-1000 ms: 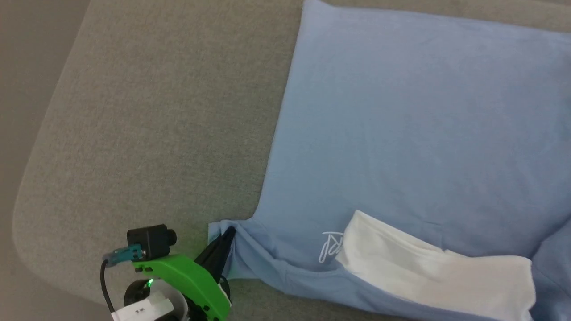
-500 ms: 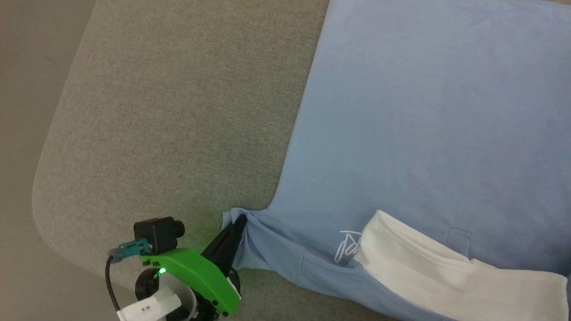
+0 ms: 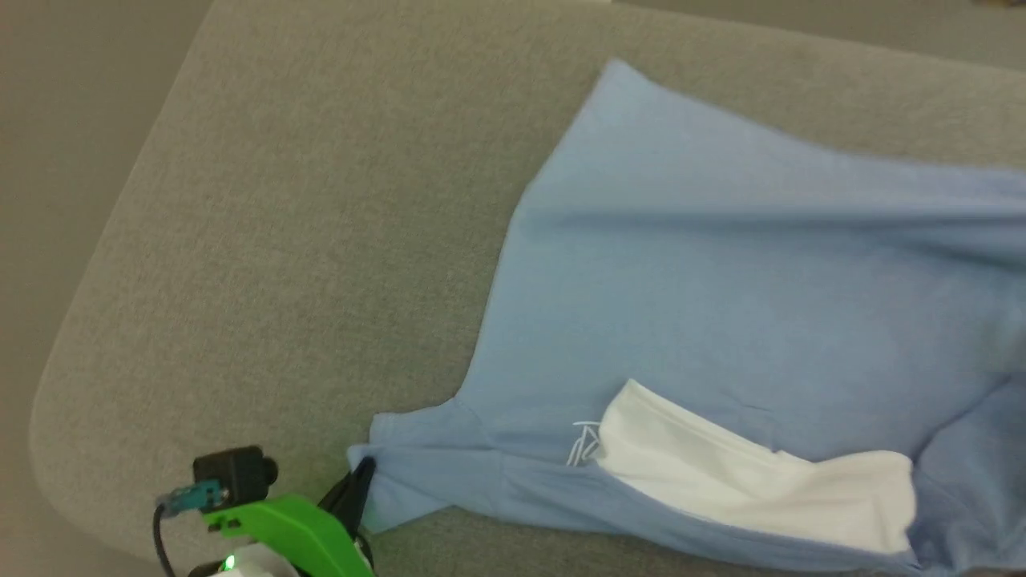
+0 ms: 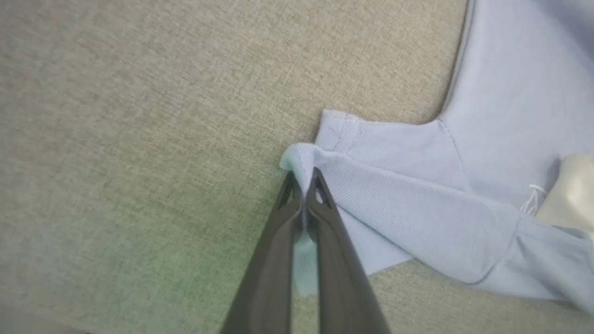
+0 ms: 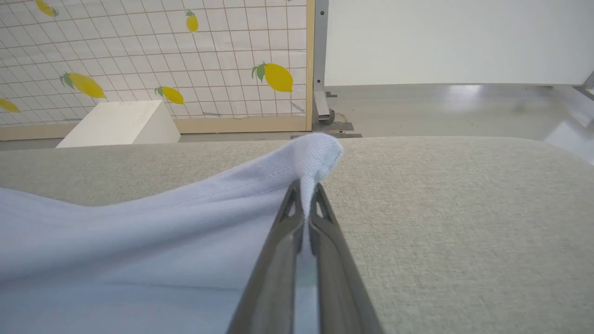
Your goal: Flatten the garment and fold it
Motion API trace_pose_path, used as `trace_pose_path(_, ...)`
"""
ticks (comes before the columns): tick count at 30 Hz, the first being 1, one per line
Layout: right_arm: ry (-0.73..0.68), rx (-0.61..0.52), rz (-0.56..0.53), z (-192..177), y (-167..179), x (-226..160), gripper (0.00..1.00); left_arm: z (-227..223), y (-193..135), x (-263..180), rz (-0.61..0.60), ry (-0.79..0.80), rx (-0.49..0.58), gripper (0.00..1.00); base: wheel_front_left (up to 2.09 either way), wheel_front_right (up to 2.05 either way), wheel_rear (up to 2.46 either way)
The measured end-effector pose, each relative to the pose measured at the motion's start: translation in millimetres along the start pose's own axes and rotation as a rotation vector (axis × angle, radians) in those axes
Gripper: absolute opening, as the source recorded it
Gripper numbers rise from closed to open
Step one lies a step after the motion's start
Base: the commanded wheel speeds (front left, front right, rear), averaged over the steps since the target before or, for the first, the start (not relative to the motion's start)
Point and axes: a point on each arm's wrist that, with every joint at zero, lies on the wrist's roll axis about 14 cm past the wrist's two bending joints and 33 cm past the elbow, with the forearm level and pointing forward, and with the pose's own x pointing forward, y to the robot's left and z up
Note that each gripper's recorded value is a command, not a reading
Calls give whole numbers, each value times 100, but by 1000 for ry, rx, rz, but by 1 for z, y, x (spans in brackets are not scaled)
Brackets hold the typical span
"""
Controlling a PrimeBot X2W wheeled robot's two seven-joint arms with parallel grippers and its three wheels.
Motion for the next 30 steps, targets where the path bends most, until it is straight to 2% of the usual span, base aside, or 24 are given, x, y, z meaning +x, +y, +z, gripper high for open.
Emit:
trace_pose_path(4,12,-23,-131,-6,-57,-50,0,-1,-3,-10,-22,2,14,0,0,0,0)
trace_pose_path(10,190,6,-296,-38,-128,-125,0,5,-20,-16,-85,-17,42,0,0,0,0)
trace_pose_path(15,452,119,-350,-93,-151,-183,0,7,-39,-16,-150,-13,77,0,0,0,0)
trace_pose_path(20,659,187,-348,-128,-150,-221,0,8,-57,-15,-205,-8,107,0,0,0,0)
trace_pose_path(21,671,196,-347,-129,-150,-224,18,8,-60,-15,-213,-6,111,0,0,0,0)
trace_pose_path(22,676,199,-344,-129,-149,-226,76,7,-62,-15,-221,-3,116,0,0,0,0)
trace_pose_path(23,674,201,-344,-128,-149,-227,100,7,-64,-15,-227,-3,118,0,0,0,0)
trace_pose_path(26,603,185,-347,-114,-152,-226,100,7,-67,-16,-240,-6,124,0,0,0,0)
trace_pose_path(30,344,92,-325,-66,-150,-203,100,5,-69,-17,-246,1,123,0,0,0,0)
